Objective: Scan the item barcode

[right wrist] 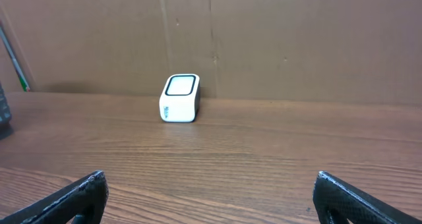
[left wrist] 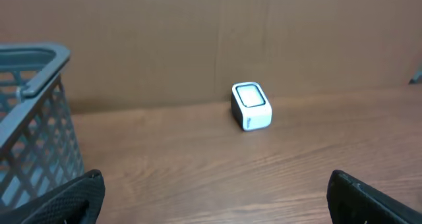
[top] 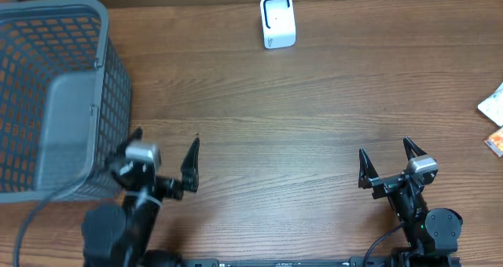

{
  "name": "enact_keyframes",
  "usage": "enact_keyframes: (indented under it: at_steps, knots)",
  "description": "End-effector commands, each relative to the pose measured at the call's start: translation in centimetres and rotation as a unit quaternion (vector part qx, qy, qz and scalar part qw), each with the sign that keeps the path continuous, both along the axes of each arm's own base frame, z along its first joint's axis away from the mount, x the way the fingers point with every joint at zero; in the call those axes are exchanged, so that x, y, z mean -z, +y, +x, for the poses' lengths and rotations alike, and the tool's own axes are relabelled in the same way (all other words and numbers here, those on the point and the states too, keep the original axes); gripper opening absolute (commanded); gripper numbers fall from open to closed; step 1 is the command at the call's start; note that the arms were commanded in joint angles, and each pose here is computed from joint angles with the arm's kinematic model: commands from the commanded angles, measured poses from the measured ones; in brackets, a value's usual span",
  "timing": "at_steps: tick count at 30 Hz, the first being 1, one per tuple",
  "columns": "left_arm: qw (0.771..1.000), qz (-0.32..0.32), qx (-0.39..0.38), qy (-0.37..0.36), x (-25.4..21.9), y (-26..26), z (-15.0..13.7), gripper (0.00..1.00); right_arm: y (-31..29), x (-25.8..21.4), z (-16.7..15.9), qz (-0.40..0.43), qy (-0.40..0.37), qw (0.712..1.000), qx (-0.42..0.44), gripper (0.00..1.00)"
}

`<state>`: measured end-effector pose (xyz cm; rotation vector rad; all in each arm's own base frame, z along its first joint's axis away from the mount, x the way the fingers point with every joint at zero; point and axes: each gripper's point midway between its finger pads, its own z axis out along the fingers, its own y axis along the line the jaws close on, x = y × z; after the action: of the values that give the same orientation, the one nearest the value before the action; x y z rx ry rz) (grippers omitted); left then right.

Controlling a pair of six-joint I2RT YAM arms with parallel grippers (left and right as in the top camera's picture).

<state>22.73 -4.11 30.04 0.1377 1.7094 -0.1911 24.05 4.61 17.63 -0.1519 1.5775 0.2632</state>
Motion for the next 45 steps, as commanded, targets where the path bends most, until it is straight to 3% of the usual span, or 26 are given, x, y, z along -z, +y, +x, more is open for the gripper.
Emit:
enact_keyframes:
  at_steps: [1,6,12,17,22,27,37,45]
  knots:
    - [1.0,0.02,0.014,0.008,4.0,-0.3,-0.7,1.0,0.0,0.2,0.0,0.001,-0.001,1.0,0.001,1.0]
    - [1.0,0.02,0.001,0.022,8.5,0.4,-0.9,1.0,0.0,0.2,0.0,0.001,-0.001,1.0,0.001,1.0]
    - [0.999,0.015,-0.022,-0.02,9.8,1.2,-0.4,1.0,0.0,0.2,0.0,0.001,-0.001,1.0,0.001,1.0]
    - [0.992,-0.047,-0.106,-0.045,11.1,4.0,1.2,1.0,0.0,0.2,0.0,0.001,-0.001,1.0,0.001,1.0]
    - [0.986,-0.09,-0.135,-0.039,13.8,4.8,1.9,1.0,0.0,0.2,0.0,0.001,-0.001,1.0,0.001,1.0]
    - [0.983,-0.085,-0.157,-0.033,14.2,5.6,1.8,1.0,0.0,0.2,0.0,0.001,-0.001,1.0,0.001,1.0]
    - [0.99,0.004,-0.139,-0.035,14.3,5.2,1.8,1.0,0.0,0.2,0.0,0.001,-0.001,1.0,0.001,1.0]
    - [0.982,-0.001,-0.187,-0.037,14.2,7.1,1.7,1.0,0.0,0.2,0.0,0.001,-0.001,1.0,0.001,1.0]
